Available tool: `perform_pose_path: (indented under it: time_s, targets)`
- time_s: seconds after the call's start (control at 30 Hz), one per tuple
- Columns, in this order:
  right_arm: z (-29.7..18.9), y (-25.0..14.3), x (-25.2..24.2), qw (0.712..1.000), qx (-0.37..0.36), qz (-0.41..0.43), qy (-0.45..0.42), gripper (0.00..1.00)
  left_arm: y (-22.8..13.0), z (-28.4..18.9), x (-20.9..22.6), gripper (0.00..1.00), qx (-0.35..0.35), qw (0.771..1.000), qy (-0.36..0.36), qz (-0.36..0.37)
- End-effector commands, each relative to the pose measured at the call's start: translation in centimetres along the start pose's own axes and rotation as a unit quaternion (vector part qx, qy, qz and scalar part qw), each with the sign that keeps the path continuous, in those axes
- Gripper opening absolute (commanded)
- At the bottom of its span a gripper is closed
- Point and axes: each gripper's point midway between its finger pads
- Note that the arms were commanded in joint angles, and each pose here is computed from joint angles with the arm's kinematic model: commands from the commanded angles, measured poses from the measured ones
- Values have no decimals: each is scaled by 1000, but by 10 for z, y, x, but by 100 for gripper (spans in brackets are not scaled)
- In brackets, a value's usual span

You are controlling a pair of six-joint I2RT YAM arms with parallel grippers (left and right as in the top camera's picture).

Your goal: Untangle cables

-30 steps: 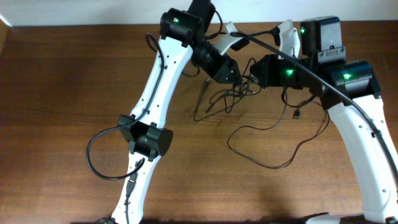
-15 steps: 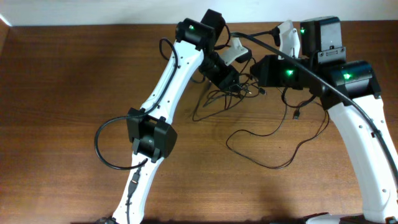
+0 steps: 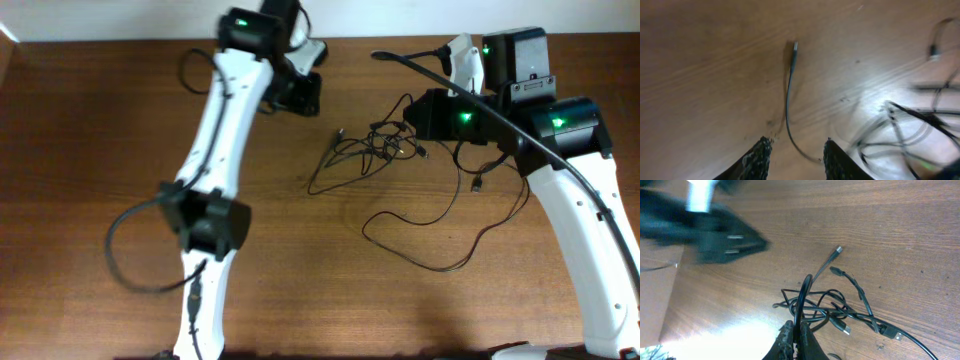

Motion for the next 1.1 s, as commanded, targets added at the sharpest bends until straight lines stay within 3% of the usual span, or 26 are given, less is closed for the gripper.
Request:
perform_pose_path:
  time_s: [0.0,0.13,0.37,0.47,0.63,0.77,0.97,1.07]
  targets:
    - [1,7,1,1000,-15,24,-2,4,1,-110,-9,38,-110,994,27,9]
    - [0,26,14,994,-50,93,27,4,3,-140,-17,40,-162,987,-22,5]
    - [-6,56,25,969,-107,214,64,4,27,-109,-50,39,-172,979,-102,25]
    - [-8,62,33,967,-116,212,83,4,41,-87,-66,39,-170,979,-109,24]
    - [-8,62,34,967,-113,214,85,4,60,-42,-81,39,-164,978,-122,-38]
    - [-8,62,34,967,-113,212,85,4,68,-28,-98,41,-168,977,-131,-25]
    - [-8,61,35,967,-112,211,86,4,74,-21,-107,55,-174,975,-136,-23]
    - [-8,60,36,968,-108,209,89,4,73,-10,-113,54,-163,976,-142,-27]
Point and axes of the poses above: each gripper's point midway between its finger pads, its own z axis out along the fingers, its own x axis along the line the jaws close on, y = z × x, and after that the axes turned 13 degrees about z, right-handed
